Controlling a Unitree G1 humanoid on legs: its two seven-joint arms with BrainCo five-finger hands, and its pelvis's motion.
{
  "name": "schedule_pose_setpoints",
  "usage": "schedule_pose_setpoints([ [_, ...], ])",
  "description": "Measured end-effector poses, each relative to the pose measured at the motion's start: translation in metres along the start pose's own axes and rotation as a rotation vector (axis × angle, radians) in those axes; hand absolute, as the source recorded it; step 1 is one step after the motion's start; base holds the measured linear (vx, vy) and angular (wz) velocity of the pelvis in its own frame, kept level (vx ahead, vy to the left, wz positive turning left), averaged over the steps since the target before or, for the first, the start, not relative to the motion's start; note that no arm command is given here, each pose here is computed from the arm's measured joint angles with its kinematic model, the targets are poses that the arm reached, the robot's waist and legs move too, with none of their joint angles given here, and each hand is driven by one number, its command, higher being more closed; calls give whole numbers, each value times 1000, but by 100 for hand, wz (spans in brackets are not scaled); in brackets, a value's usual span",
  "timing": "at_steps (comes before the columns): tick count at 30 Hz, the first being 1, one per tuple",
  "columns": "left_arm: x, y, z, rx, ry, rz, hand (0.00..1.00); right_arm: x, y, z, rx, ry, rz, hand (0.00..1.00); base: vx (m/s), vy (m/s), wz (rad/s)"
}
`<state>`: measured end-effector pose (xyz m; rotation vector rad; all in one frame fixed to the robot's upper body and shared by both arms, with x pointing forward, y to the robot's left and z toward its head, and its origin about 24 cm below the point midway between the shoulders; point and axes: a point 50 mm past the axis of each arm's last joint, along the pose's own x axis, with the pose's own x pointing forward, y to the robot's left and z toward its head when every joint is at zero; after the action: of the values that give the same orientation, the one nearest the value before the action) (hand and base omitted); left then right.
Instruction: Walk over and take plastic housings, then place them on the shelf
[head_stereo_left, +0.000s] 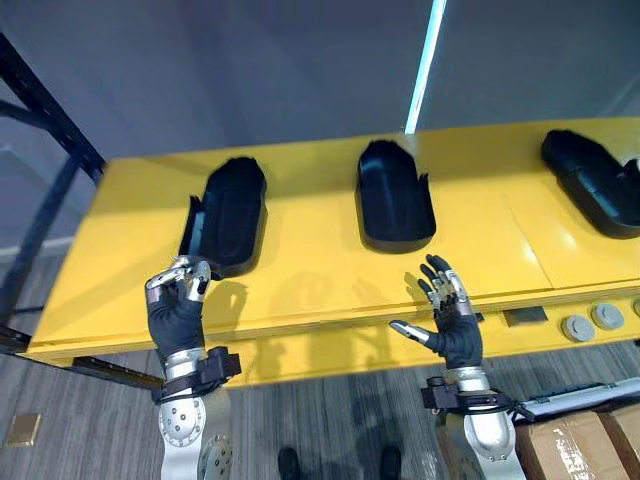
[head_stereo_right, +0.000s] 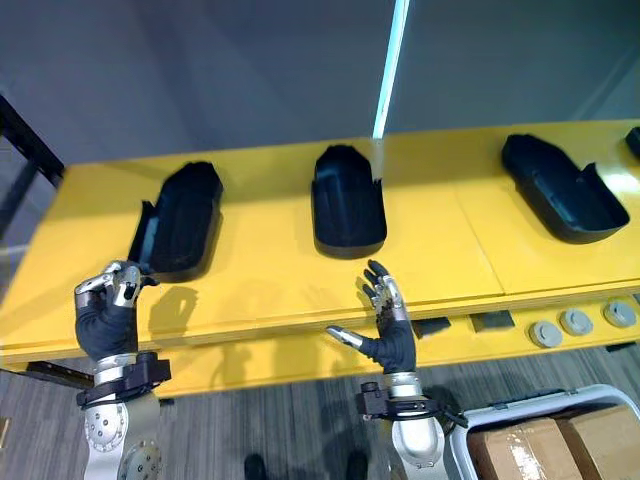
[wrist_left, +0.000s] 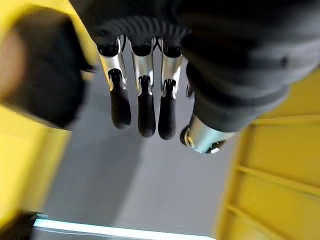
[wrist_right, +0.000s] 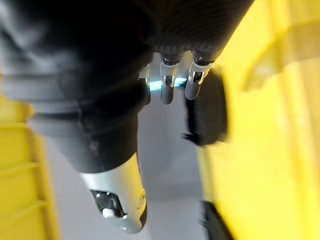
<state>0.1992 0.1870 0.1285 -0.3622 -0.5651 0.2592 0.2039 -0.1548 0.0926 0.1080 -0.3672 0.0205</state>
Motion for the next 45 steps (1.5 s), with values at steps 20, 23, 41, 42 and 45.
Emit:
schedule_pose_setpoints([
  [20, 8, -32, 20, -19, -162, -91, 0, -26, -30, 11, 26, 3, -216, 0, -164, 222, -136],
  [23, 14, -27, 16, 5, -161, -64, 0, -12, -24, 3, 42, 1, -210, 0, -317, 261, -215],
  [41, -41, 30, -107, 217, 508, 88, 0, -48, -71, -97, -121, 491, -360, 0, -50, -116, -44],
  [42, -52, 37, -124, 255, 613, 89, 0, -57, -81, -107, -132, 557, -401, 0, 32, 29, 22],
  [45, -74, 59, -155, 359, 827, 66, 0, -78, -98, -135, -109, 737, -486, 0, 22, 42, 22],
])
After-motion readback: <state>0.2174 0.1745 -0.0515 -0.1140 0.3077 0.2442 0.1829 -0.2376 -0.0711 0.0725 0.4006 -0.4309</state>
